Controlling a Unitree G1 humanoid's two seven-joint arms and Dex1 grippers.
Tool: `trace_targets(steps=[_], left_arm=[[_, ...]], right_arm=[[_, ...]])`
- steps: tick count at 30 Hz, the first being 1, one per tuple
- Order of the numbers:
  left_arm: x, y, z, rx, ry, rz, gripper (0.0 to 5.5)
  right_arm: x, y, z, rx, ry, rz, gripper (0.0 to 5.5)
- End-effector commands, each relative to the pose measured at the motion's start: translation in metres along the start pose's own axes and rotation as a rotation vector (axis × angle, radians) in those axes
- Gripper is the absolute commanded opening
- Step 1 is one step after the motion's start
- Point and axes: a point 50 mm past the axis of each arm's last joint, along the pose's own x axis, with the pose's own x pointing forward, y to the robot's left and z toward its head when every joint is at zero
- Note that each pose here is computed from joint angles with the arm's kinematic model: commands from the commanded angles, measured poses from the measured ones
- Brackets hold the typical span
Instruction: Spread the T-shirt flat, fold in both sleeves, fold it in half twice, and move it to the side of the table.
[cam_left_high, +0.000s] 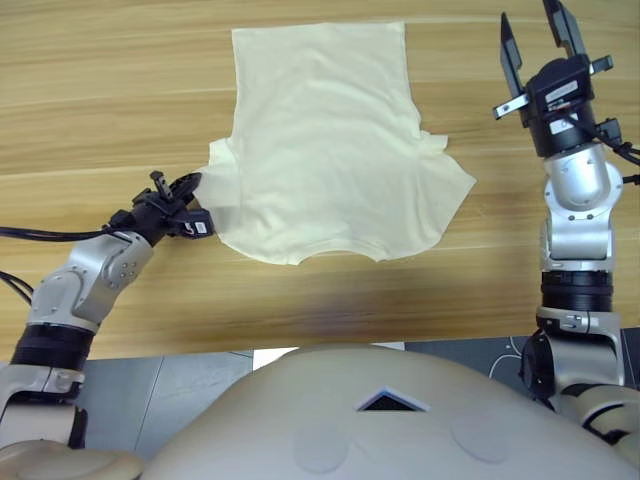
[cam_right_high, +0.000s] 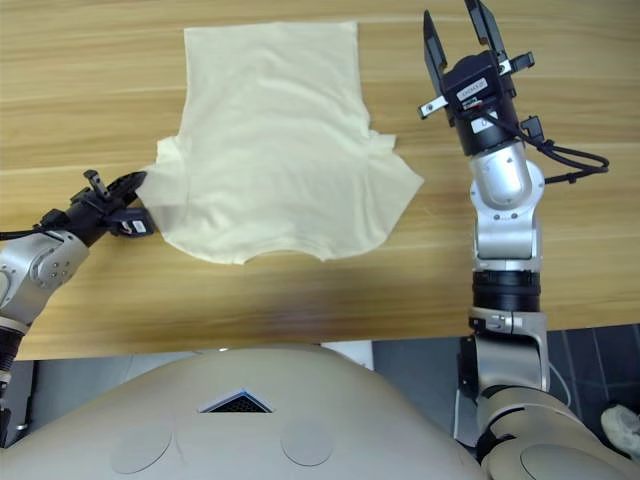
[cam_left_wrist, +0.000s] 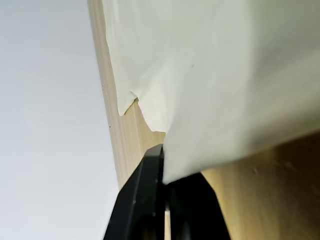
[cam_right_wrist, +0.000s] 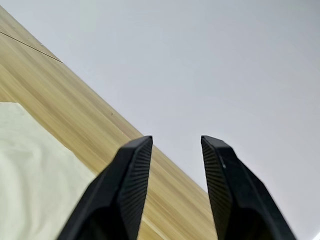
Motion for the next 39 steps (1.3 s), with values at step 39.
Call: trace_targets(steps=[39], left_arm=[[0.050, 0.034, 0.068, -0.123, -0.346, 0.263, 1.39]], right_arm=[[-0.019, 0.004, -0.014, -0.063, 0.087, 0.036, 1.78]])
